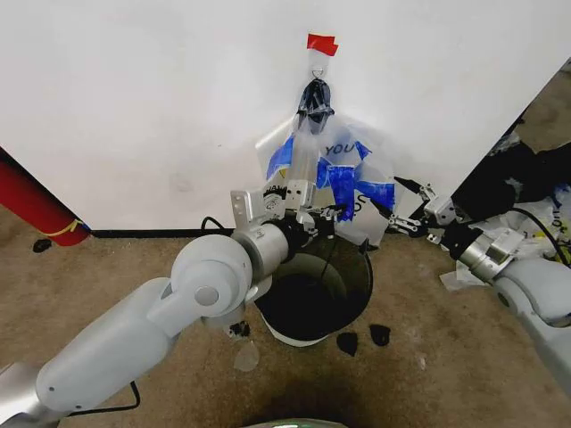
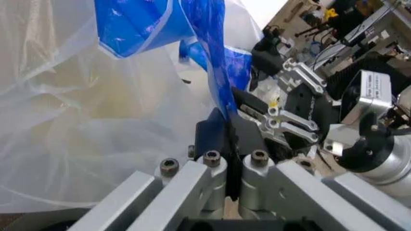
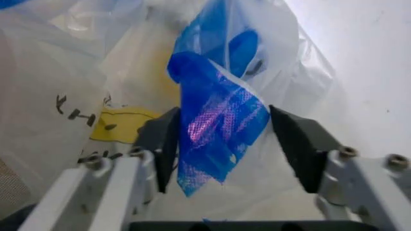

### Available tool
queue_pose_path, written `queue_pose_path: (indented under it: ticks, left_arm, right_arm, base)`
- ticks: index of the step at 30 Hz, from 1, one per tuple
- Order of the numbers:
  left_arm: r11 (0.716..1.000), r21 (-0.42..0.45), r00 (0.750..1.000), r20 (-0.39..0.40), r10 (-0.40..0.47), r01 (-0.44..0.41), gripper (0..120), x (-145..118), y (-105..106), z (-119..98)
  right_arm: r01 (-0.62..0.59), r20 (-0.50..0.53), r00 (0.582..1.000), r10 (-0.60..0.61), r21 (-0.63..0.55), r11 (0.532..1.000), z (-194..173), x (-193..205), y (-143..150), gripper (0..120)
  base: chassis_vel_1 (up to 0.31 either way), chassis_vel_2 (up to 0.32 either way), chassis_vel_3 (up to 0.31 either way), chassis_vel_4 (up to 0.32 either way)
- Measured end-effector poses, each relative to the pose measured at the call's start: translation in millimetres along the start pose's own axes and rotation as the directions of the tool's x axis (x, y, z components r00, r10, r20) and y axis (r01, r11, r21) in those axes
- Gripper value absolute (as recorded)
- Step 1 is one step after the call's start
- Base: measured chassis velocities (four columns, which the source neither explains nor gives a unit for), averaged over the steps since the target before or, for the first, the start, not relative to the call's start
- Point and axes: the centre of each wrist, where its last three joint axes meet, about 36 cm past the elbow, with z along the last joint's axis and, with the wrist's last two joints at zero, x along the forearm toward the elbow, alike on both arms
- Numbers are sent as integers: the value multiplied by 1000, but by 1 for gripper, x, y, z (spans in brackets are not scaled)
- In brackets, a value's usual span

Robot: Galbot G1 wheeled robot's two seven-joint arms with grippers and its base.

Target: Pick up the garbage bag from the wall and place it over the trash bin.

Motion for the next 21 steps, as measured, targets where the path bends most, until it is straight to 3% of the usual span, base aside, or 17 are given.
queue_pose_path:
  ticks: [13,21]
  left_arm:
    - [1000,5,1000,-3,-5,5,0,-1,2,1]
    - [1000,6,1000,19,-15,14,0,8,4,-2]
  right_arm:
    - [-39,-11,999,38,-29,999,6,0,7,0]
    - [-99,17,995,101,-94,991,0,11,21,0]
  base:
    - [0,0,0,0]
    - [0,0,0,0]
